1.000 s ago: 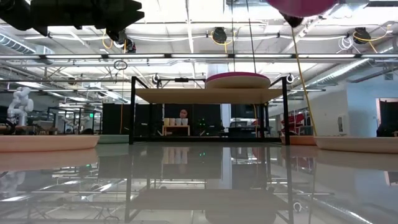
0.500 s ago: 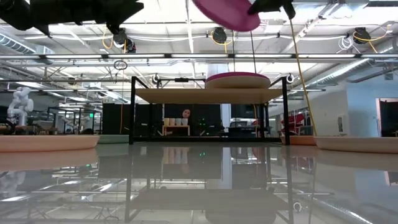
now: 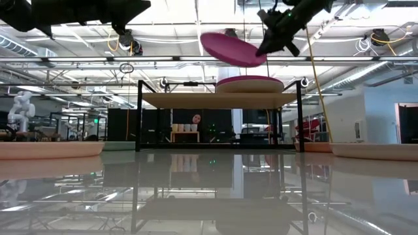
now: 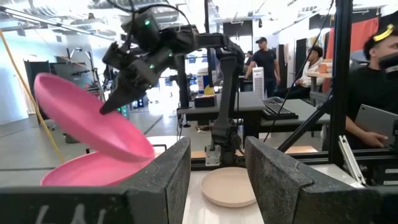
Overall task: Place and stack plates onto a shelf
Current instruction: Stack the pink plate on top of the pink plate on the shelf
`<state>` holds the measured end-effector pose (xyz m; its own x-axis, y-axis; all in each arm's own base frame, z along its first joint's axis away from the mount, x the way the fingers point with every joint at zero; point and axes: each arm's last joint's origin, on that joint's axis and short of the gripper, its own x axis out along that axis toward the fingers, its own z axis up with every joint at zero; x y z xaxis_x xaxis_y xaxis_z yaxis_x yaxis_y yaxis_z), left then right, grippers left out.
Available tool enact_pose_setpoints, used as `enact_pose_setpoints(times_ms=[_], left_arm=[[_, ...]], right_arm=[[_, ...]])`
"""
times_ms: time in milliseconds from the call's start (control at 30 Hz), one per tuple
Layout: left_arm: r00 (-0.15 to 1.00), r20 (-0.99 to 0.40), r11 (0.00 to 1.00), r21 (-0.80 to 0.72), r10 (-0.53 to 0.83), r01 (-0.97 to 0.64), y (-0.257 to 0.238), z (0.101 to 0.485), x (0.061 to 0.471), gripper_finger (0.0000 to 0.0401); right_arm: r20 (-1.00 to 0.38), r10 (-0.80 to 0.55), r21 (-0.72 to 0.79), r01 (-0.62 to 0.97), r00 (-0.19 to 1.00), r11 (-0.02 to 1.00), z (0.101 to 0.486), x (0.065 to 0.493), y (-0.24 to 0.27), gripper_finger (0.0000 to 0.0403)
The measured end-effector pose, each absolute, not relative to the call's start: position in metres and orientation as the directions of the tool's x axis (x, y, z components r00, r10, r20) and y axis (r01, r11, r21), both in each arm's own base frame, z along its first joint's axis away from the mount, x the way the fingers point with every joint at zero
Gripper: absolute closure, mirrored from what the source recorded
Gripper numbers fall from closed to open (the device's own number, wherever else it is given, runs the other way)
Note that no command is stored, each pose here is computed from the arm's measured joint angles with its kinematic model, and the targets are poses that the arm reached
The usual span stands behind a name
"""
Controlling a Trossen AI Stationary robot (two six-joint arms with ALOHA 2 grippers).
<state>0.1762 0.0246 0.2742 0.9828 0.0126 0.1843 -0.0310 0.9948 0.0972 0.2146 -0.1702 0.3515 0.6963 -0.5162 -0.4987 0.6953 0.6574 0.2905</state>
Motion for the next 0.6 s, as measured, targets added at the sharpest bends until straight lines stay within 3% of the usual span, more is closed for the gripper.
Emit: enact_pose_setpoints(times_ms=[300, 600], left_arm=[[0.984, 0.177, 0.995, 0.092, 0.013, -0.03, 0.025, 0.274, 0.176, 0.0242], [0.984, 0.177, 0.996, 0.087, 0.013, -0.029, 0.025, 0.274, 0.176, 0.0242]], right_arm=[[-0.61, -0.515, 0.246, 0.762, 0.602, 0.599, 0.335, 0.199, -0.193, 0.0403], [-0.624, -0.514, 0.218, 0.762, 0.589, 0.609, 0.325, 0.198, -0.194, 0.0385]])
